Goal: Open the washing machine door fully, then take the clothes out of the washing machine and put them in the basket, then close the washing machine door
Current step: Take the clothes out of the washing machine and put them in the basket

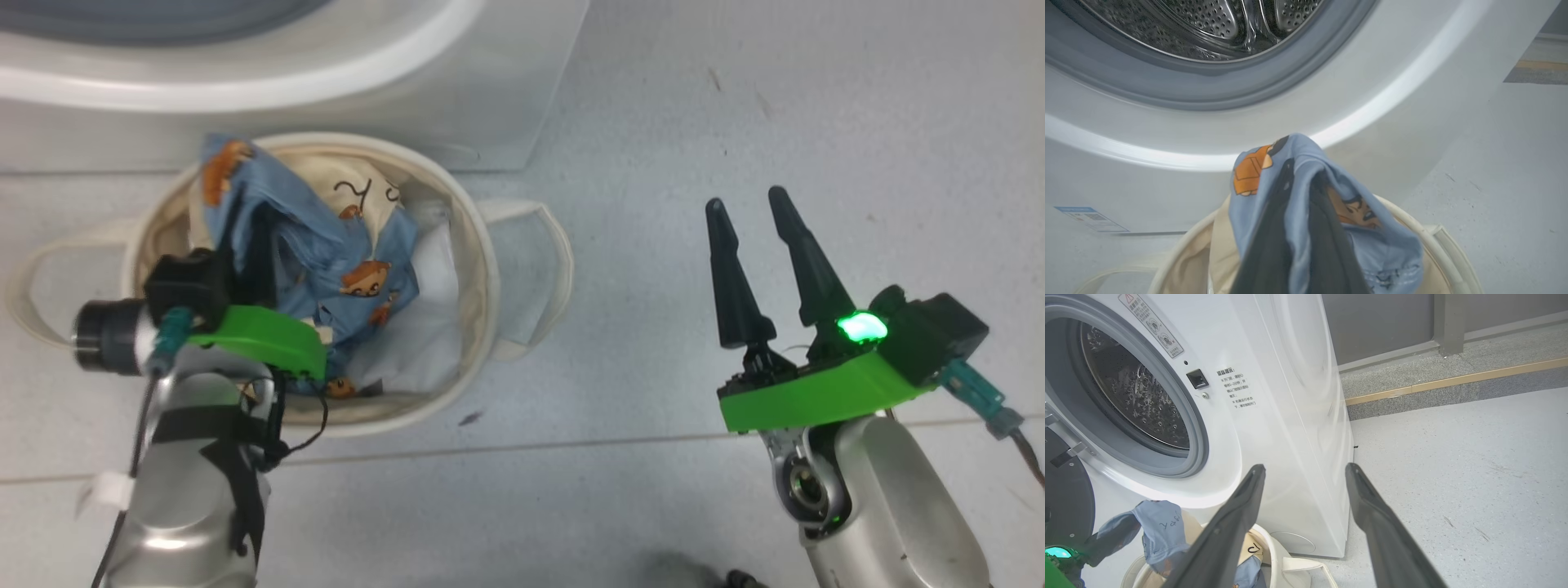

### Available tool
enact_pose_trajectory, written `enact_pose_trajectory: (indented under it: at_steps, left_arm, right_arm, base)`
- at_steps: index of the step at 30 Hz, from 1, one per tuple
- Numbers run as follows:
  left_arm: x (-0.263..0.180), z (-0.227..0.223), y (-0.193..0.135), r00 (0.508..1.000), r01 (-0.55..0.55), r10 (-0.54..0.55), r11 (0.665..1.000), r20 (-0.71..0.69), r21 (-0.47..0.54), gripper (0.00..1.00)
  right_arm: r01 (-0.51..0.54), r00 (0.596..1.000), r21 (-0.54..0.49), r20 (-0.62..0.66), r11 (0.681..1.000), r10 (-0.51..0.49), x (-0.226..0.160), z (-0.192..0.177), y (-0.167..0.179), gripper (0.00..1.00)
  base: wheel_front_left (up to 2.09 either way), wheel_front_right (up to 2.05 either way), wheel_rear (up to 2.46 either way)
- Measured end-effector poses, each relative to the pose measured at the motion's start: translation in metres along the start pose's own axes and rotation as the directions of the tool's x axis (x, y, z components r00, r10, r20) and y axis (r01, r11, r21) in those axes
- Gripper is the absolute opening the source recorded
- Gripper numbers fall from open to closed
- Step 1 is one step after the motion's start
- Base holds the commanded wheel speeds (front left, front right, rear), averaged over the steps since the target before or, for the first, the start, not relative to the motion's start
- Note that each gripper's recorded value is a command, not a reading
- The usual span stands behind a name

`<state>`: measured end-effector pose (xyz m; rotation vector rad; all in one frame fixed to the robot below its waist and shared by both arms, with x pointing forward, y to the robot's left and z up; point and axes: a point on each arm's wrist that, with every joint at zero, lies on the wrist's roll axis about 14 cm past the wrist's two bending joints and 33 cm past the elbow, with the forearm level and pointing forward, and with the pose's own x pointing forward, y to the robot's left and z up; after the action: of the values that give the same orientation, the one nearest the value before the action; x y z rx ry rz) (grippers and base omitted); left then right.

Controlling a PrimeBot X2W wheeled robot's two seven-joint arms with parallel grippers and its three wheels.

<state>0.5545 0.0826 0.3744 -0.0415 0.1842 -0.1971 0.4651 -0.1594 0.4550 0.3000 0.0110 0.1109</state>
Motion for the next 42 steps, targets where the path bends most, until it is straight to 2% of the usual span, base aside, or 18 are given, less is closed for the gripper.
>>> enact_pose_trajectory:
  at_steps: [6, 11, 17, 18, 19, 20, 21, 22, 32, 37, 42]
  left_arm:
    - [0.003, -0.072, -0.020, 0.979, 0.082, -0.071, 0.995, -0.189, 0.049, 0.00]
    - [0.003, -0.121, -0.021, 0.945, 0.094, -0.069, 0.993, -0.318, 0.065, 0.00]
    - [0.007, -0.122, -0.017, 0.945, 0.080, -0.050, 0.994, -0.322, 0.080, 0.00]
    - [0.007, -0.119, -0.016, 0.947, 0.078, -0.048, 0.994, -0.318, 0.083, 0.04]
    - [0.007, -0.117, -0.016, 0.948, 0.075, -0.045, 0.993, -0.314, 0.086, 0.13]
    - [0.007, -0.113, -0.014, 0.950, 0.069, -0.038, 0.994, -0.308, 0.088, 0.13]
    - [0.006, -0.110, -0.013, 0.952, 0.064, -0.033, 0.994, -0.303, 0.093, 0.61]
    - [0.005, -0.107, -0.012, 0.954, 0.060, -0.028, 0.994, -0.298, 0.097, 1.00]
    - [-0.031, -0.072, 0.005, 0.970, 0.011, 0.016, 0.994, -0.243, 0.111, 1.00]
    - [-0.042, -0.018, 0.017, 0.994, -0.048, 0.056, 0.995, -0.094, 0.084, 1.00]
    - [-0.065, 0.040, 0.031, 0.992, -0.109, 0.108, 0.994, 0.068, 0.018, 1.00]
  right_arm:
    - [0.020, 0.999, -0.010, -0.028, 1.000, -0.020, 0.011, -0.016, -0.013, 1.00]
    - [0.029, 0.998, -0.022, -0.054, 0.999, -0.031, 0.018, -0.032, -0.021, 1.00]
    - [0.030, 0.998, -0.024, -0.058, 0.999, -0.031, 0.021, -0.035, -0.022, 1.00]
    - [0.027, 0.998, -0.024, -0.054, 0.999, -0.028, 0.021, -0.033, -0.021, 1.00]
    - [0.023, 0.998, -0.023, -0.050, 0.999, -0.025, 0.021, -0.031, -0.019, 1.00]
    - [0.020, 0.999, -0.022, -0.044, 1.000, -0.021, 0.022, -0.029, -0.018, 1.00]
    - [0.016, 0.999, -0.022, -0.039, 1.000, -0.017, 0.022, -0.027, -0.016, 1.00]
    - [0.013, 0.999, -0.021, -0.034, 1.000, -0.013, 0.022, -0.025, -0.015, 1.00]
    - [-0.046, 0.999, -0.004, 0.014, 0.999, 0.046, 0.016, 0.000, 0.013, 1.00]
    - [-0.084, 0.996, 0.005, 0.040, 0.996, 0.084, 0.010, 0.013, 0.030, 1.00]
    - [-0.119, 0.991, 0.005, 0.065, 0.993, 0.118, 0.001, 0.026, 0.046, 1.00]
  base:
    - [0.00, 0.00, 0.00]
    - [0.00, 0.00, 0.00]
    - [0.00, 0.00, 0.00]
    - [0.00, 0.00, 0.00]
    - [0.00, 0.00, 0.00]
    - [0.00, 0.00, 0.00]
    - [0.00, 0.00, 0.00]
    - [0.00, 0.00, 0.00]
    - [0.00, 0.00, 0.00]
    - [0.00, 0.00, 0.00]
    - [0.00, 0.00, 0.00]
